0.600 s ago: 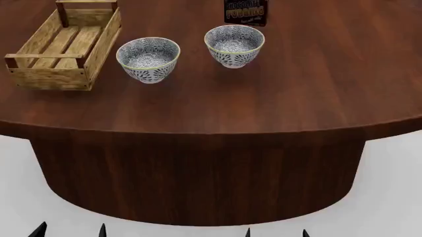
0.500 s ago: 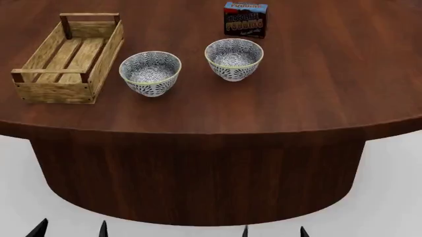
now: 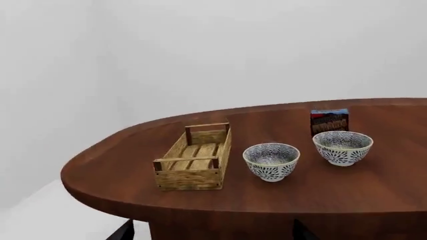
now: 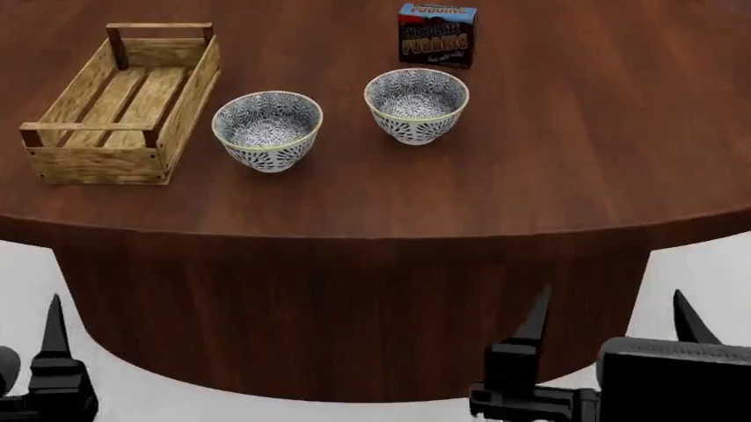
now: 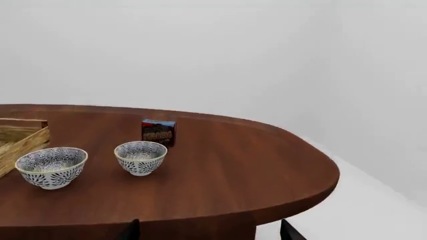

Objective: Stack the left bowl on the right bowl and place them in the tray.

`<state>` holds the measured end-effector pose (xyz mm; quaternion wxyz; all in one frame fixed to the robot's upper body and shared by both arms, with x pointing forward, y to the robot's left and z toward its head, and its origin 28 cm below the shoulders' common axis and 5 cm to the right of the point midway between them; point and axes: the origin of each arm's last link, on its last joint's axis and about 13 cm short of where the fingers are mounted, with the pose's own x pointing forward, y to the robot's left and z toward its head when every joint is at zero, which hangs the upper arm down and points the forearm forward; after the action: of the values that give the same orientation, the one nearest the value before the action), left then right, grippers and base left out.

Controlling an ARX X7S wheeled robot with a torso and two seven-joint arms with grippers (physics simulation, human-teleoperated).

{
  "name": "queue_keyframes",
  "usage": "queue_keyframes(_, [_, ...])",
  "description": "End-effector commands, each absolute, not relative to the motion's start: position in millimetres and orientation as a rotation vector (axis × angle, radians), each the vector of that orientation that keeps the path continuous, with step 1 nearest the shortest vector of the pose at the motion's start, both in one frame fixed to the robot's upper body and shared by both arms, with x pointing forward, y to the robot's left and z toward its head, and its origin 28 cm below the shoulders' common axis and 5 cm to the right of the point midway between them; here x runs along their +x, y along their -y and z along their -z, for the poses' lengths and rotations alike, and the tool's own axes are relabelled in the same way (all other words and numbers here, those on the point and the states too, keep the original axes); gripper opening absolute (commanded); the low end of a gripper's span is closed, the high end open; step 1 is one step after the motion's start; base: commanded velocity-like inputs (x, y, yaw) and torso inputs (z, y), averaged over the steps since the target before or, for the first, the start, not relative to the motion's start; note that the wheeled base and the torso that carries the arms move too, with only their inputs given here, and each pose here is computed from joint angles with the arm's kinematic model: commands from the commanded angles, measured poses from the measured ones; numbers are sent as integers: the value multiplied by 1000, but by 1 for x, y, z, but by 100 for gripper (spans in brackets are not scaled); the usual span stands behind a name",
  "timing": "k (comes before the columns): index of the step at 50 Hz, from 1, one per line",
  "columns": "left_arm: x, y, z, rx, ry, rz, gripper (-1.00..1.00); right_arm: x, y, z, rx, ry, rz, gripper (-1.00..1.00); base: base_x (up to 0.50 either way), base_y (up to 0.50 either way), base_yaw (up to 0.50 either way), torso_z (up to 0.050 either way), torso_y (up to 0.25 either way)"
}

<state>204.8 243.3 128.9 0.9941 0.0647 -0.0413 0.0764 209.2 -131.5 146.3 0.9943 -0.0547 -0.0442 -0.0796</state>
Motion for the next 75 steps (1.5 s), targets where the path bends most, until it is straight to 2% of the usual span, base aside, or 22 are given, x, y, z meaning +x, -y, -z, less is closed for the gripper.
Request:
queue_keyframes(1, [188, -254, -180, 186, 157, -210, 100, 192, 142, -194, -135, 149, 247, 100, 0, 0, 0, 0, 0])
queue_keyframes(7, [187, -252, -187, 195, 175, -199, 100, 191, 143, -203, -212, 190, 361, 100, 0, 167, 0, 0, 0])
queue_keyframes(24, [195, -247, -190, 200, 180, -180, 100, 193, 140, -208, -198, 211, 339, 100, 0, 500, 0, 0, 0])
queue_keyframes(52, [186, -246, -191, 190, 200, -162, 100, 187, 142, -204, -184, 203, 327, 100, 0, 500, 0, 0, 0])
queue_keyframes(62, [186, -246, -189, 186, 197, -161, 100, 187, 145, -203, -131, 181, 339, 100, 0, 21, 0, 0, 0])
queue_keyframes(75, [186, -245, -190, 189, 200, -162, 100, 186, 146, -201, -159, 162, 357, 100, 493, -5, 0, 0, 0])
